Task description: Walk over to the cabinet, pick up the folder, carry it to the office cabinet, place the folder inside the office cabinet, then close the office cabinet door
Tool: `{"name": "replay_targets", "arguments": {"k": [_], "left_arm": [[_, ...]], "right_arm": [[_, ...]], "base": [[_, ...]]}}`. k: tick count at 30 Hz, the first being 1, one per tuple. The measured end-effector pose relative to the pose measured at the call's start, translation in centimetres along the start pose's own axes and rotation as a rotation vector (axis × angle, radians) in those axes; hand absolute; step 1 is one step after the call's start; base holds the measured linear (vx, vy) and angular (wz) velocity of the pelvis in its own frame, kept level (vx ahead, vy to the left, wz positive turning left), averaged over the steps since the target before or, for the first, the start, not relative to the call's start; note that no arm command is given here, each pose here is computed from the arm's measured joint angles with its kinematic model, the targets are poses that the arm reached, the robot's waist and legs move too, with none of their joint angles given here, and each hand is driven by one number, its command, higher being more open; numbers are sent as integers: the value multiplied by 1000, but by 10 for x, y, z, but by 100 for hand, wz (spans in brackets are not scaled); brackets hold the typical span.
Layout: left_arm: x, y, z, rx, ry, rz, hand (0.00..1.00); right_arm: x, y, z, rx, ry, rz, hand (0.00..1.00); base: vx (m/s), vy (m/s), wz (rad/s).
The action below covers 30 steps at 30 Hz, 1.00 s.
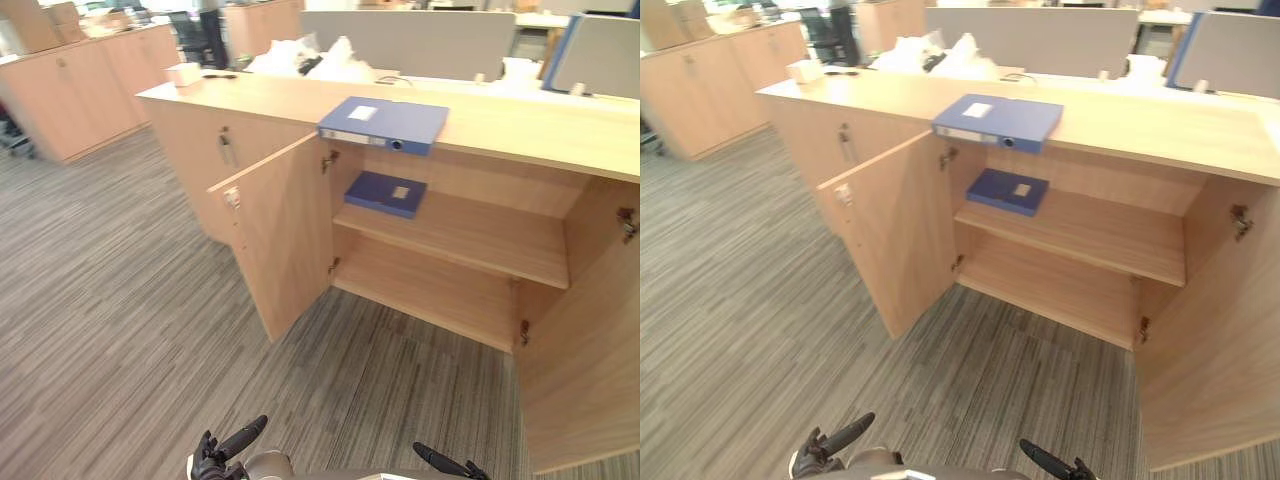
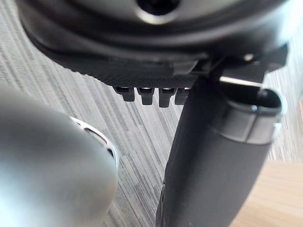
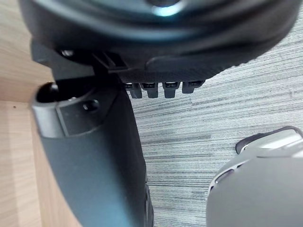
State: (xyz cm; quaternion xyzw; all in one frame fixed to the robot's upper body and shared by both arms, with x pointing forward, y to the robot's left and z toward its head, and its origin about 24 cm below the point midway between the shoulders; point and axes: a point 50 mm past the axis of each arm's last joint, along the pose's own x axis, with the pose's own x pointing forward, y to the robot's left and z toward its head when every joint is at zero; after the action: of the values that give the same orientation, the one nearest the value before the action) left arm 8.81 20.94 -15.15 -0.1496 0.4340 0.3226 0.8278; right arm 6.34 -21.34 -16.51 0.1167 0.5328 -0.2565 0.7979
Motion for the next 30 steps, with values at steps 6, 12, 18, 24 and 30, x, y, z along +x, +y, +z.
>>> {"name": "replay_targets", "arguments": {"k": [6, 12, 18, 24, 30], "left_arm": [[1, -8, 4, -5, -15, -12, 100], [3, -2, -3, 45, 28, 8, 100], [4, -22, 3, 69, 8, -67, 100], [2, -23, -7, 58, 47, -69, 100], [2, -27, -4, 7, 39, -65, 100]], "right_arm": [[1, 19, 13, -55, -38, 45, 100], [-2, 49, 17, -28, -55, 134, 100], [-2, 54, 25, -24, -106, 144, 100], [0, 44, 26, -31, -95, 118, 100], [3, 19, 13, -13, -23, 44, 100]], "base": [[456, 235, -89], [438, 323, -99], [206, 96, -38], [237, -256, -2], [213, -264, 17]]}}
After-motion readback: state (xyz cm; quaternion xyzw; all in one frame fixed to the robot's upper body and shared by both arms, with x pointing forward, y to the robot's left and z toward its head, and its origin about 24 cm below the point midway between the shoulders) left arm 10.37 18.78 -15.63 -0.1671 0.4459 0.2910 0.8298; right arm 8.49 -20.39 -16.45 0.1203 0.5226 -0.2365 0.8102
